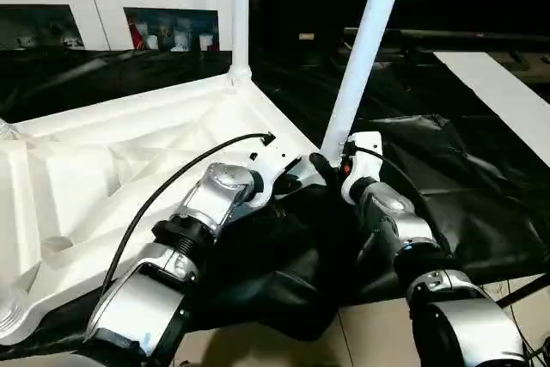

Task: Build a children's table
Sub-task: Rotate leg to tighten

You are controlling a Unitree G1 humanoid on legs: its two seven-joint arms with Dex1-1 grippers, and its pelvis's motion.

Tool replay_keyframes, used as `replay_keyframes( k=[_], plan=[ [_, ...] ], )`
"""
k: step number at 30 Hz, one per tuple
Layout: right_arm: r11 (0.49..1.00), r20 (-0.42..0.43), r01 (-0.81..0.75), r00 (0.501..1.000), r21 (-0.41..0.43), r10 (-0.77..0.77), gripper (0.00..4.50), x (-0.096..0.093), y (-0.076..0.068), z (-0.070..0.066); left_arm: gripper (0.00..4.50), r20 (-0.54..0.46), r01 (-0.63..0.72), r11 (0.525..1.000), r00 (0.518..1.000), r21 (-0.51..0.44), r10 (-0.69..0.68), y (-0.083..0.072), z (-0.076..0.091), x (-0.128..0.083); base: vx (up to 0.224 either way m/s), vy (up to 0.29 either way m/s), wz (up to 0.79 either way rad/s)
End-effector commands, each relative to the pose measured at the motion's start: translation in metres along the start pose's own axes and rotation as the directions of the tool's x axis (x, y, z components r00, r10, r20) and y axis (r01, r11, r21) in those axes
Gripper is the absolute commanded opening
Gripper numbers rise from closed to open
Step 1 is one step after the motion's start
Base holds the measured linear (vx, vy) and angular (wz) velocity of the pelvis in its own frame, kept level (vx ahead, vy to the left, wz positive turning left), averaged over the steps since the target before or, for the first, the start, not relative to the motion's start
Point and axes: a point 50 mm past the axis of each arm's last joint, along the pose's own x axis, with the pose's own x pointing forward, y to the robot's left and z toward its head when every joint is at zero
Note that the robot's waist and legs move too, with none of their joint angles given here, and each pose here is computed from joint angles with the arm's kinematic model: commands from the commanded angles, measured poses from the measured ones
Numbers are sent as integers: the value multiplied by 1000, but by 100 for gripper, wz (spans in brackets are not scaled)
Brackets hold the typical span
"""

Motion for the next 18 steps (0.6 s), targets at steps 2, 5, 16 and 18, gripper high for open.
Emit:
replay_keyframes(
  k=[2,5,16,18],
  plan=[
    [984,5,-173,985,-43,173,329,1,14,1,0,-39,3,1000,999,16,-2,5,-12,-4,0,0,0],
    [972,-9,-220,975,-76,220,365,-5,4,5,0,-45,39,999,998,31,-37,9,-18,-12,0,0,0],
    [729,-225,-645,764,-231,605,390,-55,-20,7,0,-62,447,878,894,171,-443,-5,-31,-53,0,0,0],
    [713,-238,-661,750,-233,617,390,-58,-20,6,0,-58,459,872,888,170,-456,-5,-31,-55,0,0,0]
  ],
)
